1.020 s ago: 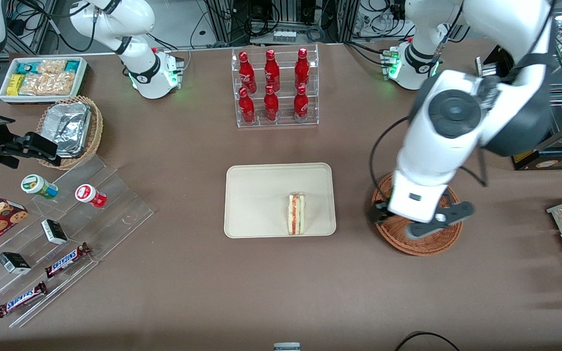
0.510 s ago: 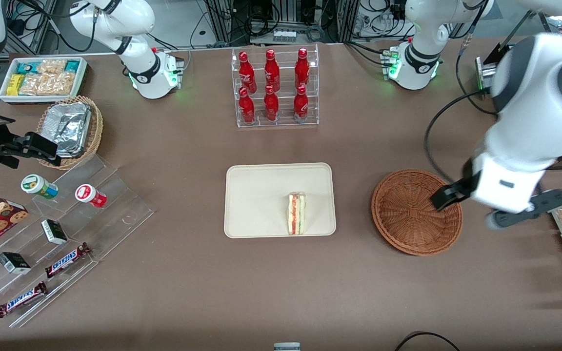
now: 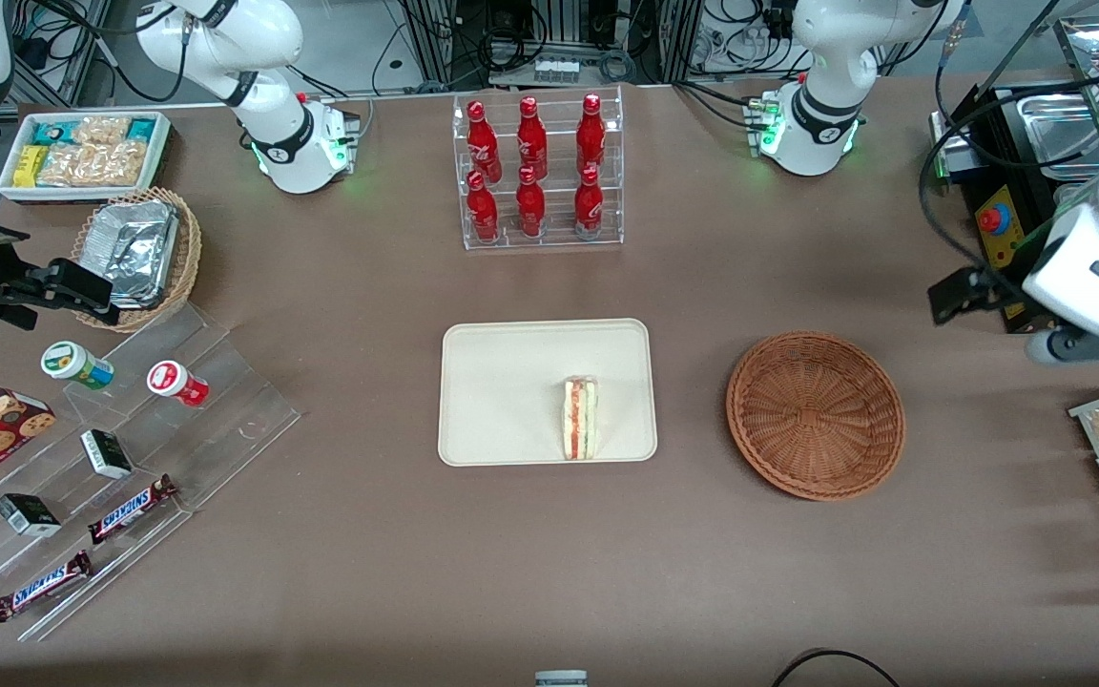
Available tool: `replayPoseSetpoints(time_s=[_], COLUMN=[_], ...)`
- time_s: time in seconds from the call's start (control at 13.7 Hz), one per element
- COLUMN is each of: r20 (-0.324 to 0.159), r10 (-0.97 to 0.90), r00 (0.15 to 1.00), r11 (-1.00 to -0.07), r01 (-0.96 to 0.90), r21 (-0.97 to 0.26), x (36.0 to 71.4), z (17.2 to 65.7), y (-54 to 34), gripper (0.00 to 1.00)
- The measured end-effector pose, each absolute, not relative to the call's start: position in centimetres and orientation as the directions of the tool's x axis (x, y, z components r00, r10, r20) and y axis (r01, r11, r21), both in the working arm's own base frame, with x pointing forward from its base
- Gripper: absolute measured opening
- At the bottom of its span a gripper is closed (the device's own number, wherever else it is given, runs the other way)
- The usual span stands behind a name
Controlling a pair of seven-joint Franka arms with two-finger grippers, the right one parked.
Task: Place sandwich from basket to tray
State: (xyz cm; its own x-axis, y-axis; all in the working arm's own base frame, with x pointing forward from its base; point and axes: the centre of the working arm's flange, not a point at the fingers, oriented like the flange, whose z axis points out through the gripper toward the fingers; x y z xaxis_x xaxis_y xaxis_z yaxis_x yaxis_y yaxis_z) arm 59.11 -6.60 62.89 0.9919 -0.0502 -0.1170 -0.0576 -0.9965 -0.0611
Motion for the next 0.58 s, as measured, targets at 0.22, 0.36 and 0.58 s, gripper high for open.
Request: replayPoseSetpoints(time_s=[0.22, 0.36, 0.58], r20=[-0.176, -0.198, -0.221], r10=[-0.136, -0.113, -0.054], r00=[0.975, 0.974, 0.974], r11=[-0.99, -0.993, -0.998], r01=[-0.142, -0.117, -0.061], r21=[-0.025, -0.009, -0.025], x=[58.1, 57.5, 56.7], z=[62.5, 61.9, 61.1], y=[-4.7, -3.3, -2.9], gripper=[1.0, 1.0, 1.0])
